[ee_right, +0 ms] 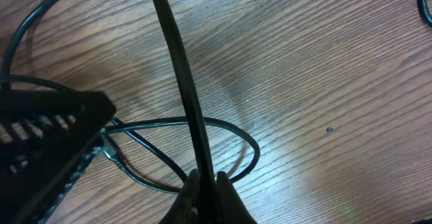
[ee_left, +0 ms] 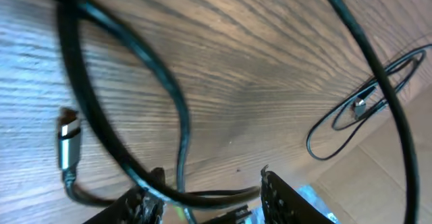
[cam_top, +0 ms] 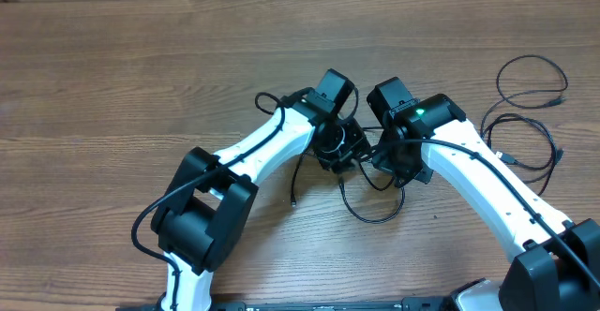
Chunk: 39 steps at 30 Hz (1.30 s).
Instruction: Untangle cables
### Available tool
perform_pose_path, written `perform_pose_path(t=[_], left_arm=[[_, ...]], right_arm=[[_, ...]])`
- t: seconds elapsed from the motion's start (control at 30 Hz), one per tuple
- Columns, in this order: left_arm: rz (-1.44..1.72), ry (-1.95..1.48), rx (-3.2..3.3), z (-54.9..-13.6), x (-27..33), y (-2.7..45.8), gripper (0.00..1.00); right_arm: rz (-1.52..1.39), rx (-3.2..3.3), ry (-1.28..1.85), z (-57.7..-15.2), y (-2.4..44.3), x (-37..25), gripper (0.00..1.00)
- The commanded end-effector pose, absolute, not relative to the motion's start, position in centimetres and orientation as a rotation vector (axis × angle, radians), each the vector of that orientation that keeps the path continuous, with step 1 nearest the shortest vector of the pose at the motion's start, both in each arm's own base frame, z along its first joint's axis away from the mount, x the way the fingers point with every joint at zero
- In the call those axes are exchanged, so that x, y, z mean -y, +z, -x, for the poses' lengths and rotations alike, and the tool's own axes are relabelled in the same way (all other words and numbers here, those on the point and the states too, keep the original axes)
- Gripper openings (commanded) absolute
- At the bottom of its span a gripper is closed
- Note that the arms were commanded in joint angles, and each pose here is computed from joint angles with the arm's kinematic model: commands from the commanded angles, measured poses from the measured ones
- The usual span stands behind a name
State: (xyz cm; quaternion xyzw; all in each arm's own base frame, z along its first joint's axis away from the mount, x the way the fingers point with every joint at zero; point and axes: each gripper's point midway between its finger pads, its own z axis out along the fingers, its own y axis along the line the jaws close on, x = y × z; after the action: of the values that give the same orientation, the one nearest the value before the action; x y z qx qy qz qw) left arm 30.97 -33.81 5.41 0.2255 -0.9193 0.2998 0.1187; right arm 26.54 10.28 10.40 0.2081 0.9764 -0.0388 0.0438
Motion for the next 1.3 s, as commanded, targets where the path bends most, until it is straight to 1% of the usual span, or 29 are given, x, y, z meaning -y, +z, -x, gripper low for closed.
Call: perform_pose_path(t=[0.0, 0.07, 0.27, 0.3, 0.33, 0.47, 0.73, 0.87, 0.93, 1.17, 1.27], left_arm=[[-0.681, 0.874, 2.740, -31.8, 33.9, 5.0, 0.43], [-0.694, 0.872, 2.734, -31.8, 33.9, 5.0, 0.40], [-0.705, 0.872, 2.728, -31.8, 34.0, 5.0, 0.38], [-0.705, 0.872, 2.729, -31.8, 34.0, 5.0, 0.36], [-0.705, 0.872, 2.728, -31.8, 34.0, 5.0, 0.33], [-0.707, 0.873, 2.728, -31.9, 34.0, 5.0, 0.05], [-0.700, 0.888, 2.701, -31.8, 33.8, 5.2, 0.04], [-0.664, 0.949, 2.680, -32.7, 33.0, 6.0, 0.04], [-0.642, 1.018, 2.673, -33.7, 32.0, 7.2, 0.04], [-0.661, 1.211, 2.826, -38.3, 24.7, 13.8, 0.04], [-0.710, 1.212, 2.927, -39.4, 20.5, 16.0, 0.04]], right_arm=[[-0.634, -2.986, -0.124, -26.6, 10.3, -10.2, 0.04], [-0.634, -2.986, -0.124, -26.6, 10.3, -10.2, 0.04], [-0.634, -2.986, -0.124, -26.6, 10.3, -10.2, 0.04], [-0.634, -2.986, -0.124, -26.6, 10.3, -10.2, 0.04], [-0.634, -2.986, -0.124, -26.6, 10.3, -10.2, 0.04], [-0.634, -2.987, -0.125, -26.5, 10.3, -10.2, 0.04], [-0.635, -2.991, -0.132, -26.4, 10.3, -10.1, 0.04], [-0.635, -2.992, -0.155, -26.3, 10.3, -9.8, 0.04], [-0.632, -2.983, -0.192, -26.2, 10.4, -9.3, 0.04], [-0.628, -2.967, -0.235, -26.3, 10.5, -8.8, 0.04], [-0.628, -2.955, -0.257, -26.4, 10.5, -8.5, 0.04]])
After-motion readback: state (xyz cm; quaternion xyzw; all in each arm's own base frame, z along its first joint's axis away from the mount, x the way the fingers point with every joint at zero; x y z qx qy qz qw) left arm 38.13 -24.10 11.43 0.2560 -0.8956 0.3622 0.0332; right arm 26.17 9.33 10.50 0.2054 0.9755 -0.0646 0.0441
